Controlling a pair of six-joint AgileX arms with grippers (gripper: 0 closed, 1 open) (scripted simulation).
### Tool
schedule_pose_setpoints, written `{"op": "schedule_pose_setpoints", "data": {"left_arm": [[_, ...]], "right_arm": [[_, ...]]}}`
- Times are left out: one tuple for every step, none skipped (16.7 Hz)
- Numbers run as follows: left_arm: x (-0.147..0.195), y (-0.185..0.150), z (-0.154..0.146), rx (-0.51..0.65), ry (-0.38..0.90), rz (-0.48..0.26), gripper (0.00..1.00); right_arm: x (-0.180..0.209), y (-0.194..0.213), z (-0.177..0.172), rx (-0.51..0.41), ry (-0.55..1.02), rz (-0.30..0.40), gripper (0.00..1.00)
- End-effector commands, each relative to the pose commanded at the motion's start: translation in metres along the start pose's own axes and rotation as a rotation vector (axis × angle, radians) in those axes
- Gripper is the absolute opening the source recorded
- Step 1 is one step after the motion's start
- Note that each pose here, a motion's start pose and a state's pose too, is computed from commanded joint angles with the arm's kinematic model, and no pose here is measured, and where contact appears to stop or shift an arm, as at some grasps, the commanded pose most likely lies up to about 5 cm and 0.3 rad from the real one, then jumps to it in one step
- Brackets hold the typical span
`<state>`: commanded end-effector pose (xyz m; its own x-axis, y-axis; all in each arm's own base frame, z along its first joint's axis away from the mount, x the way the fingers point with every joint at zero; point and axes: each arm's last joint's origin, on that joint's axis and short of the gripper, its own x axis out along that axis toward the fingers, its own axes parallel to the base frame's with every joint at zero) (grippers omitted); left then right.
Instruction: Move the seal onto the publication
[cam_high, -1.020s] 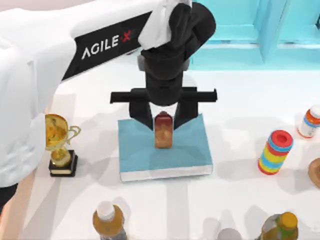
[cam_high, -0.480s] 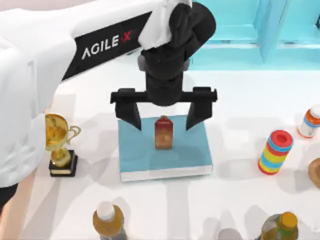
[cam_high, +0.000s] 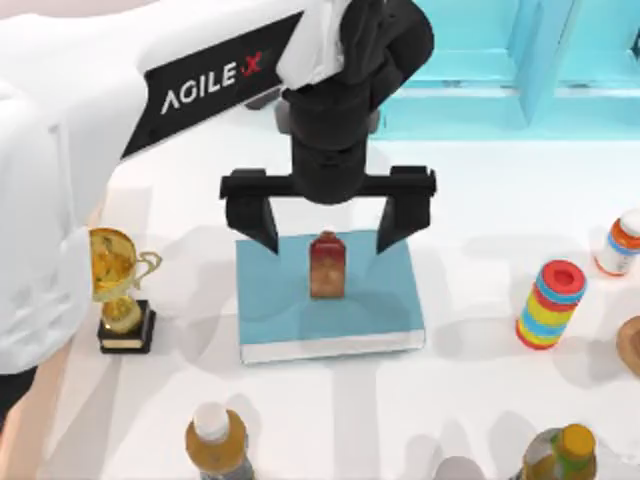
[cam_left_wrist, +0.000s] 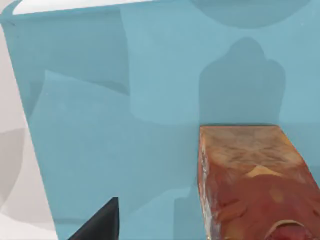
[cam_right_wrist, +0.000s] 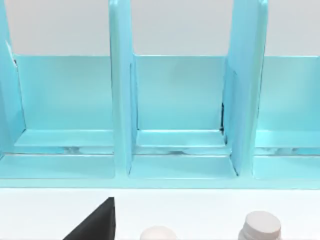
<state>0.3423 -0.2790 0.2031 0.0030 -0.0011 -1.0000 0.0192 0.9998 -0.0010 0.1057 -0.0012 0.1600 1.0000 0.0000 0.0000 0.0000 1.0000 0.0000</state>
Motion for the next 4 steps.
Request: {"op": "schedule_pose_setpoints", "data": {"left_arm": [[-0.007,0.000,0.000,0.000,0.000,0.000,1.00],[-0.015,0.000,0.000,0.000,0.000,0.000,1.00],[-0.019,0.000,0.000,0.000,-0.001,-0.001,1.00],[-0.020,0.001,0.000,0.000,-0.001,-0.001,1.00]], "right_arm": [[0.000,0.000,0.000,0.000,0.000,0.000,1.00],[0.000,0.000,0.000,0.000,0.000,0.000,1.00],[0.000,0.000,0.000,0.000,0.000,0.000,1.00],[0.000,0.000,0.000,0.000,0.000,0.000,1.00]]}}
